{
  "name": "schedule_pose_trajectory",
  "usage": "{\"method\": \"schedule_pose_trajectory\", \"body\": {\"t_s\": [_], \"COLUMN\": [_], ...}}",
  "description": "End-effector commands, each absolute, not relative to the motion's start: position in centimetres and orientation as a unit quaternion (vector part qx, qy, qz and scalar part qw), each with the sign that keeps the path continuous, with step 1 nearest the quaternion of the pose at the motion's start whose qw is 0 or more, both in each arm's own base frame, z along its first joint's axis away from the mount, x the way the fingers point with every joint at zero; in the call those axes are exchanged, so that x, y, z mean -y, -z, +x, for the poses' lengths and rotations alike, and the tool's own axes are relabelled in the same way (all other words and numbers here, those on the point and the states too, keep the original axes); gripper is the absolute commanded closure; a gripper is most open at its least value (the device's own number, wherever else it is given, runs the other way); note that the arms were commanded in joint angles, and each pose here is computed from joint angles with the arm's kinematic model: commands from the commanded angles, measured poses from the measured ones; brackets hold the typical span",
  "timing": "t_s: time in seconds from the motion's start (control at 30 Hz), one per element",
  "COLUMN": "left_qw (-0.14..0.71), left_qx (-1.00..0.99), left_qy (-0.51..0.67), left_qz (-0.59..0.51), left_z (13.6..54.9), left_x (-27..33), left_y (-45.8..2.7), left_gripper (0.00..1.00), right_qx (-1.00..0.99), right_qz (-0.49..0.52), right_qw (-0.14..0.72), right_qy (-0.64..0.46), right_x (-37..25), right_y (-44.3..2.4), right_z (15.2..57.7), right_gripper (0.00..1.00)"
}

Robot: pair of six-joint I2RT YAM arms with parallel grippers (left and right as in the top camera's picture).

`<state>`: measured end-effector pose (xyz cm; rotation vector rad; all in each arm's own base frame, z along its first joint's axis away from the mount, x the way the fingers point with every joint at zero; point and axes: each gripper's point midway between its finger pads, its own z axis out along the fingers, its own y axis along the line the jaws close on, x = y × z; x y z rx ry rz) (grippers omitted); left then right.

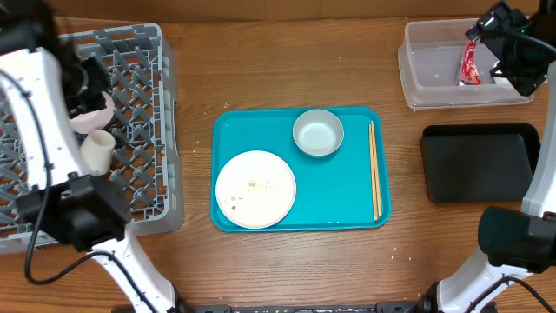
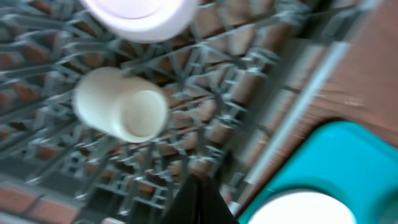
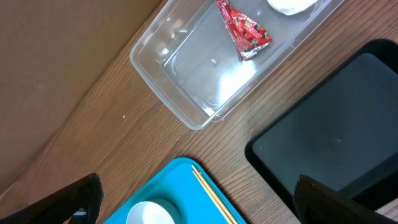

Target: Sort waste into correct bins and load items into the dishwasher

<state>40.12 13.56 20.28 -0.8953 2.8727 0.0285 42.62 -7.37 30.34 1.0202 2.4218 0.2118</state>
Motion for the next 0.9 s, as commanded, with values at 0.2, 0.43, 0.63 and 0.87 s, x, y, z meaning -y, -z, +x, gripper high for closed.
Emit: {"method": "schedule_pose_trajectory", "body": {"t_s": [0.2, 0.43, 0.63, 0.87], "left_qw": [-0.004, -0.025, -0.041, -0.043], "left_qx": [-0.94, -0.939, -0.938, -0.931], "left_qy": [-0.11, -0.11, -0.119, -0.137], "left_qz": [-0.324, -0.324, -0.322, -0.336], "left_z": [38.5, 38.2, 37.7, 37.1], "left_x": [-16.5, -16.4, -16.6, -17.9], "left_y": [-16.1, -13.5, -11.3, -11.3], "left_gripper": [0.96, 0.96, 0.96, 0.96], "right_qx": [-0.887, -0.887, -0.887, -0.887], "right_qz": [0.377, 0.377, 0.377, 0.377], "right_qw": [0.256, 0.256, 0.256, 0.256], "right_qy": [-0.08, -0.079, -0.08, -0.08], "right_x": [7.5, 7.5, 7.5, 7.5], "right_y": [-30.7, -30.7, -30.7, -30.7], "right_z": [42.7, 42.7, 42.7, 42.7], "right_gripper": [0.0, 0.0, 0.0, 0.0]}}
